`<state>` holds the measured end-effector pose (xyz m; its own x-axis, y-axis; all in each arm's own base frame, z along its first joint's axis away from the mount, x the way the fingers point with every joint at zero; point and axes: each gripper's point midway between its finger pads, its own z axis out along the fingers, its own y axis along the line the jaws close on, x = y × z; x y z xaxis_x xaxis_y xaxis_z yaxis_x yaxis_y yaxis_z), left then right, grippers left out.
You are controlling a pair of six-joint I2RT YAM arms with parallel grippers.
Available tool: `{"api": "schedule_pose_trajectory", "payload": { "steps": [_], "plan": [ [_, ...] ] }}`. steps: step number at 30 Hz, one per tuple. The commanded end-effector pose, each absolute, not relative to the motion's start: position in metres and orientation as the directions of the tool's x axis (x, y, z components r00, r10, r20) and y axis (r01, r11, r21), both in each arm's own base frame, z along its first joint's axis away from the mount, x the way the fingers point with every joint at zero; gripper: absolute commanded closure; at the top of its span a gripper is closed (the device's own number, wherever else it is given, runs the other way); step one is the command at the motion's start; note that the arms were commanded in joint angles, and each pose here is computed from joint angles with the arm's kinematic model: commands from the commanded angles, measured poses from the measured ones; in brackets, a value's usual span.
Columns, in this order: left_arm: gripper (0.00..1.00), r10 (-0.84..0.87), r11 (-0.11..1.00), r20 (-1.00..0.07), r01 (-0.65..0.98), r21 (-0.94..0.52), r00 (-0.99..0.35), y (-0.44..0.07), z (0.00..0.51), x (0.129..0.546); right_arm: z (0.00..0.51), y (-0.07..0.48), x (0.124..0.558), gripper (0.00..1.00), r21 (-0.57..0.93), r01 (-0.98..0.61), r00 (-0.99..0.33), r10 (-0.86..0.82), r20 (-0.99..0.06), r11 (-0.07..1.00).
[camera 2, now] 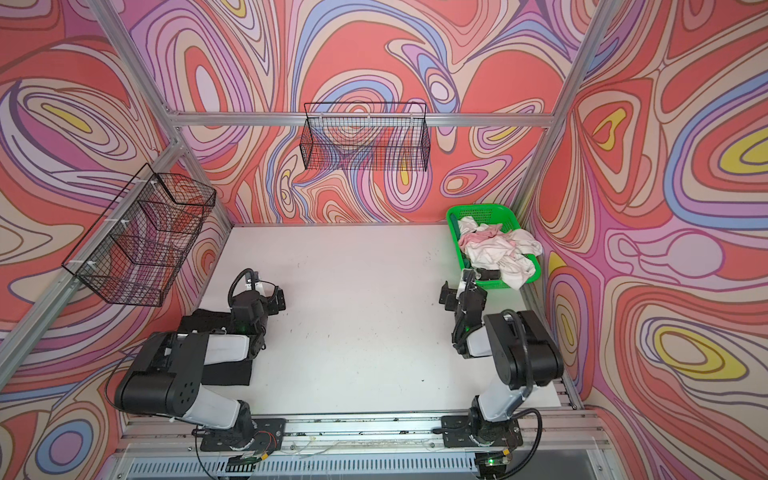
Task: Fold and stack the t-shirts
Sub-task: 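Reach the right gripper into the green basket and grasp the white t-shirt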
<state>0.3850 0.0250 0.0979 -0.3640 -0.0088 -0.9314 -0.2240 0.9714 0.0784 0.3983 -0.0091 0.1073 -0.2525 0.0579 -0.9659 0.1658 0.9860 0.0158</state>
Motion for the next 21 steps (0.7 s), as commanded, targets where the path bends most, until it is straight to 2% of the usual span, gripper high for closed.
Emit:
{"api": "schedule_pose_trajectory", "payload": {
  "steps": [1, 2, 5, 9, 11, 13, 18, 21],
  "plan": [
    [0.00, 0.092, 0.977, -0.923, -0.144, 0.155, -0.373, 0.003, 0.132, 0.394, 0.200, -0.021, 0.401, 0.02, 0.122, 0.237, -0.060, 0.140, -0.988, 0.964],
    [0.00, 0.106, 0.978, -0.927, -0.129, 0.162, -0.361, -0.006, 0.149, 0.400, 0.214, -0.027, 0.398, 0.02, 0.185, 0.281, -0.052, 0.207, -0.977, 0.942],
    [0.00, -0.128, 0.964, -0.951, -0.261, -0.053, -0.281, -0.002, 0.207, 0.408, 0.243, -0.062, 0.383, 0.02, 0.413, 0.535, 0.008, 0.484, -0.875, 0.737],
    [0.00, -0.372, 0.909, -0.864, -0.320, -0.266, -0.340, -0.006, 0.235, 0.393, 0.285, -0.046, 0.384, 0.02, 0.491, 0.470, -0.026, 0.568, -0.823, 0.733],
    [0.00, -0.522, 0.849, -0.773, -0.304, -0.431, -0.361, -0.013, 0.242, 0.382, 0.300, -0.038, 0.386, 0.02, 0.489, 0.416, -0.046, 0.555, -0.831, 0.767],
    [0.00, -0.560, 0.828, -0.739, -0.222, -0.515, -0.375, -0.027, 0.255, 0.372, 0.306, -0.040, 0.389, 0.02, 0.465, 0.461, -0.085, 0.560, -0.824, 0.755],
    [0.00, -0.472, 0.849, -0.742, -0.018, -0.529, -0.475, -0.059, 0.277, 0.335, 0.286, -0.053, 0.420, 0.02, 0.200, 0.609, -0.315, 0.465, -0.827, 0.768],
    [0.00, -0.445, 0.858, -0.734, -0.010, -0.514, -0.512, -0.061, 0.272, 0.310, 0.268, -0.059, 0.440, 0.02, 0.111, 0.646, -0.380, 0.444, -0.811, 0.755]
  ]
}}
